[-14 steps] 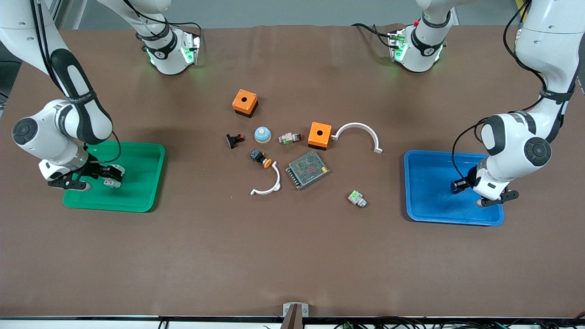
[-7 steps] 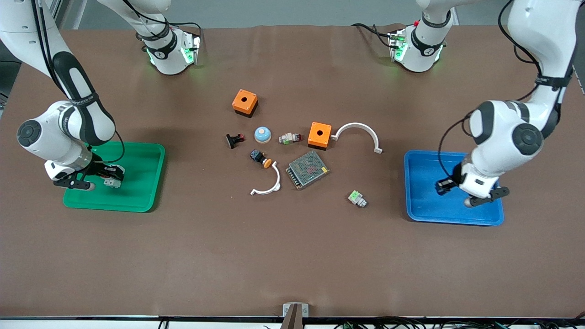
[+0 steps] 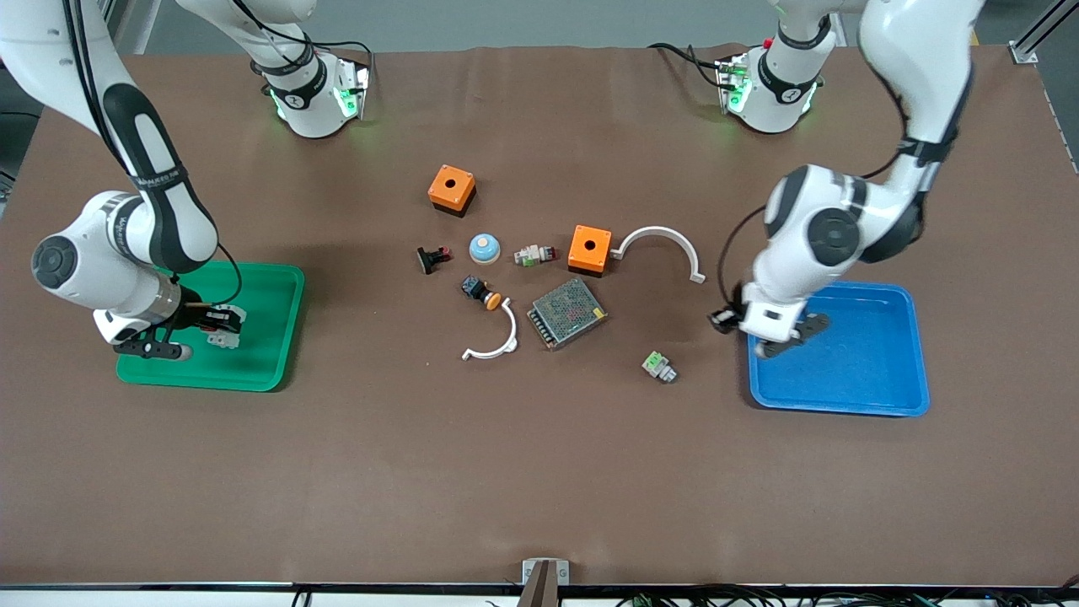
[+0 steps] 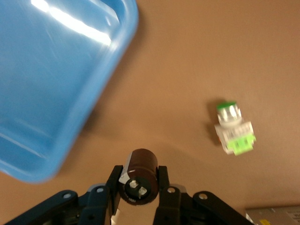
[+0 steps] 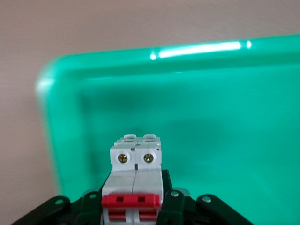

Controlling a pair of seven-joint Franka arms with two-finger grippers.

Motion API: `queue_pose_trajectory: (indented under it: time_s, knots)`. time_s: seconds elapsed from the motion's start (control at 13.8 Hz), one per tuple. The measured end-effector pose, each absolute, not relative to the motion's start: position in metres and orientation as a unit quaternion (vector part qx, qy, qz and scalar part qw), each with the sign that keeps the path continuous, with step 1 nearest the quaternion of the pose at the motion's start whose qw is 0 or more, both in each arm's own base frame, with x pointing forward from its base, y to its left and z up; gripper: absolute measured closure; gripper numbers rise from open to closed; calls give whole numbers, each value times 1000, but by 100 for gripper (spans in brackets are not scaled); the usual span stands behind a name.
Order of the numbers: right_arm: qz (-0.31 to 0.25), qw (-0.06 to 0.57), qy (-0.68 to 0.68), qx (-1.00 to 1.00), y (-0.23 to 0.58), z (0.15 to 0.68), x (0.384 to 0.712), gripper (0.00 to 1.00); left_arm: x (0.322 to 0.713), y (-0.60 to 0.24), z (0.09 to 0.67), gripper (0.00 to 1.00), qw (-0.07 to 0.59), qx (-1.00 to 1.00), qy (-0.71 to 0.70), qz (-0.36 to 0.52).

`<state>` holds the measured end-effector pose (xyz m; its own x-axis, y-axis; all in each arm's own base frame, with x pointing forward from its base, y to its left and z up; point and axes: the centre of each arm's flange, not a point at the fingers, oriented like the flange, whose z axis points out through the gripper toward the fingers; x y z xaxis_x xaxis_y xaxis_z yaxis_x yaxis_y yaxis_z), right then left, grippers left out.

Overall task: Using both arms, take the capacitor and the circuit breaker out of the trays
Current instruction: 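Lift the capacitor and breaker out of the trays toward the table center, then lower the capacitor and breaker onto the table and open both grippers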

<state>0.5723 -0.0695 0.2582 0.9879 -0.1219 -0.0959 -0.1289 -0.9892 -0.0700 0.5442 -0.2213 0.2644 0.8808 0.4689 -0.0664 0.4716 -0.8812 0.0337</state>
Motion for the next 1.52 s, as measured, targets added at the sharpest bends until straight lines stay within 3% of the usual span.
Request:
queue_pose_trajectory:
  time_s: [0.14, 0.36, 0.72, 1.01, 1.23, 1.52]
  knots:
    - [49, 41, 50, -997, -16, 300, 588, 60, 531, -245, 246, 66, 17, 968, 247, -44]
    - [45, 38, 47, -997, 76, 308, 587, 60, 525, -252, 222, 66, 11, 966, 249, -61]
    - [7, 37, 75, -997, 237, 259, 558, 60, 518, -290, 201, 66, 14, 963, 259, -69]
    - [-7, 38, 92, -995, 289, 213, 537, 60, 517, -302, 193, 65, 13, 963, 260, -74]
    - [-3, 33, 90, -995, 305, 198, 527, 60, 517, -303, 191, 42, 14, 963, 259, -74]
    - [-7, 37, 92, -995, 318, 202, 524, 60, 549, -306, 231, 2, 34, 973, 222, -49]
